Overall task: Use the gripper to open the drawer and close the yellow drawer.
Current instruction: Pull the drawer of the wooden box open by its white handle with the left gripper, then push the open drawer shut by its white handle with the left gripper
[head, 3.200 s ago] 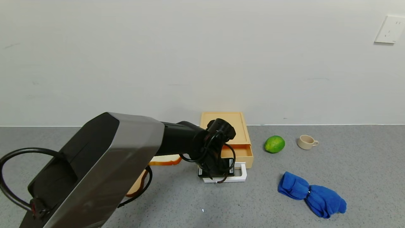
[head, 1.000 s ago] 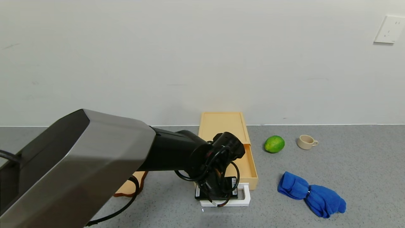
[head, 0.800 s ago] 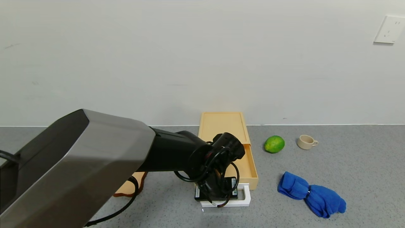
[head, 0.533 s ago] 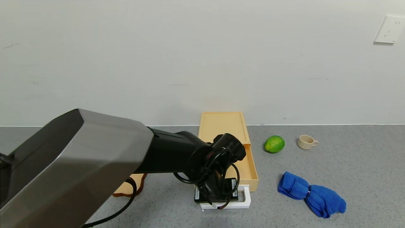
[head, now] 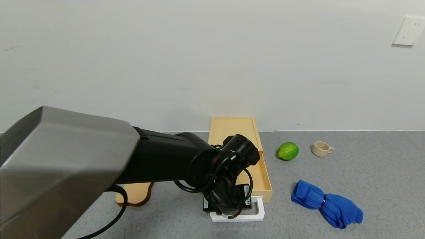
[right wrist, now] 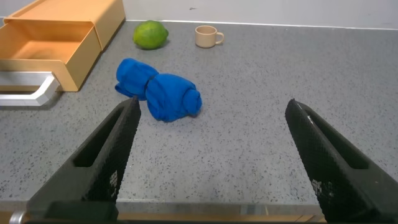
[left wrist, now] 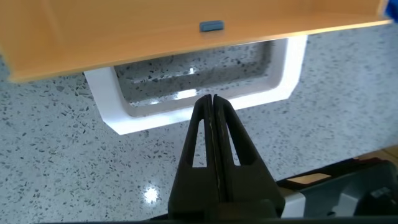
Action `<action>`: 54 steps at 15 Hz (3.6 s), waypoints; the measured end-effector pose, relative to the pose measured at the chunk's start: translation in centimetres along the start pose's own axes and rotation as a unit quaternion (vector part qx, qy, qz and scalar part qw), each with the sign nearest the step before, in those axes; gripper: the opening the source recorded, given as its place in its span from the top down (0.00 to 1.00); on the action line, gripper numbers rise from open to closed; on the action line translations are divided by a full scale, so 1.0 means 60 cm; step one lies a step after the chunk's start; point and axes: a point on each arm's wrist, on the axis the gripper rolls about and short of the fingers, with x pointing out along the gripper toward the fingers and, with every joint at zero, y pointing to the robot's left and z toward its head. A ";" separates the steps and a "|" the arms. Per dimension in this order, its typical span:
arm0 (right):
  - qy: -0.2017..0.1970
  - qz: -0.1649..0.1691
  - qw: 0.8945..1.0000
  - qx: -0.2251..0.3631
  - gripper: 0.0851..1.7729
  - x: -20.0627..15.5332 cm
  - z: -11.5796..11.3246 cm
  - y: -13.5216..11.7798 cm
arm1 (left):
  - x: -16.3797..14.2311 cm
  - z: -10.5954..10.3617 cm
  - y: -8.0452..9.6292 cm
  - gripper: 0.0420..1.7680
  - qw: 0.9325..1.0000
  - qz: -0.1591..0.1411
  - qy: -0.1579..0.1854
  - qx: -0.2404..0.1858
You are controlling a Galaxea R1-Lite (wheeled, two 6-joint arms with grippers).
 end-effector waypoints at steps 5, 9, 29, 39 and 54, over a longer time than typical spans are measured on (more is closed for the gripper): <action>0.000 0.000 1.000 0.000 0.04 0.000 0.000 0.000 | -0.087 0.010 0.010 0.96 0.999 -0.024 -0.033 0.024; 0.000 0.000 1.000 0.000 0.04 0.000 0.000 0.000 | -0.162 0.034 0.055 0.96 0.993 -0.037 -0.072 0.089; 0.000 0.000 1.000 0.000 0.04 0.000 0.000 0.000 | -0.275 0.088 0.268 0.96 0.973 -0.142 -0.147 0.112; 0.000 0.000 1.000 0.000 0.04 0.000 0.000 0.000 | -0.272 0.048 0.170 0.96 0.980 -0.125 -0.140 0.063; 0.000 0.000 1.000 0.000 0.04 0.000 0.000 0.000 | -0.091 -0.034 0.015 0.96 0.998 0.000 -0.065 0.001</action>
